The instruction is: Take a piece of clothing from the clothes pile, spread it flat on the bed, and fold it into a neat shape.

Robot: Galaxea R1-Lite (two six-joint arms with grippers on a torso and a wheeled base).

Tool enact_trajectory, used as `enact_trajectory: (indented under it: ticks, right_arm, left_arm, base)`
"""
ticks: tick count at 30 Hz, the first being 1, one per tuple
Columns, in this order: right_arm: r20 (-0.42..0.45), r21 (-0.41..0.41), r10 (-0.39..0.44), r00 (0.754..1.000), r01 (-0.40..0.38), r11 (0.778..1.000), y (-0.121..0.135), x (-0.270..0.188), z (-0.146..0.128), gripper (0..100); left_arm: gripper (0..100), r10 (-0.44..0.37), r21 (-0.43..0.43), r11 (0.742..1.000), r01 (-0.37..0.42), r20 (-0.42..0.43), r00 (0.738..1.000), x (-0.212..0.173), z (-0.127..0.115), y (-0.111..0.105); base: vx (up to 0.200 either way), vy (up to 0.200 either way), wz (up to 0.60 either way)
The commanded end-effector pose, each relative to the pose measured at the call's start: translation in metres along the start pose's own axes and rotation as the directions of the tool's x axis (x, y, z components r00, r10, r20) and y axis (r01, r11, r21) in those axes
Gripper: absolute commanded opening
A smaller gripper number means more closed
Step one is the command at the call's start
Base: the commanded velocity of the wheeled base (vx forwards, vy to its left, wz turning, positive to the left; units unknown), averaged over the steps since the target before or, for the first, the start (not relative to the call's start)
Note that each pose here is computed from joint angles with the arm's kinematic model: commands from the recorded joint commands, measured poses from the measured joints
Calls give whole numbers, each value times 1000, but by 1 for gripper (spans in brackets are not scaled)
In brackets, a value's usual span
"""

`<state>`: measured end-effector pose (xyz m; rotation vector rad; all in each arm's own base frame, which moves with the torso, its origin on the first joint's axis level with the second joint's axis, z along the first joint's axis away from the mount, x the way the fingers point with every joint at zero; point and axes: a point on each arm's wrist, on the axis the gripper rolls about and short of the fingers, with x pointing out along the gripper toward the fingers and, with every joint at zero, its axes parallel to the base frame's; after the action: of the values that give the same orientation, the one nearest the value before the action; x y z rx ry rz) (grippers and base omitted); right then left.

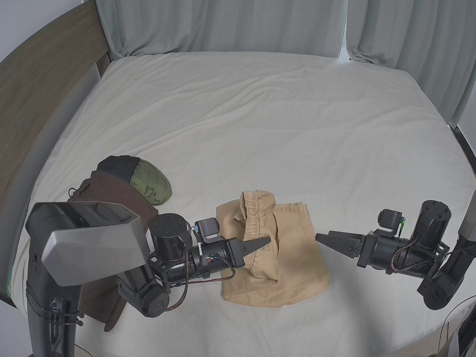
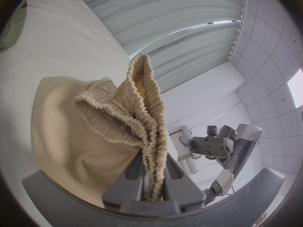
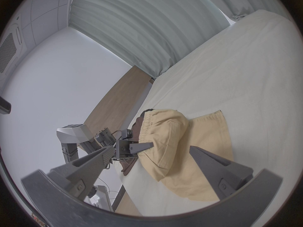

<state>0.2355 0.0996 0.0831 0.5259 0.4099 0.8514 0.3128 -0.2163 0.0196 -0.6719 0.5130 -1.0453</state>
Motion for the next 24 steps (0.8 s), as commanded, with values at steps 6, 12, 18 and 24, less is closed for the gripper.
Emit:
enact_trajectory:
  ticks: [6,12,18,24]
  right_arm:
    - [-2,-2,5,1000,-5,1000,1,1,0,100]
    - [-4,-3,6,1000,-6,1000,1,0,-1,100]
    - [-10,-2,8,1000,-8,1000,2,0,-2,100]
    - [-13,-2,8,1000,-8,1000,2,0,-3,100]
  left_arm:
    - [0,20,-12,1000,-20,-8,1000,15,-14,17]
    - [0,32,-13,999,-32,8,999,19,-14,21]
    - [100,31,-13,999,-31,5,1000,20,-15,21]
    - [100,27,-12,1000,-27,3,1000,21,-16,20]
  base:
    - [0,0,0]
    - [0,0,0]
    - [0,0,0]
    - [0,0,0]
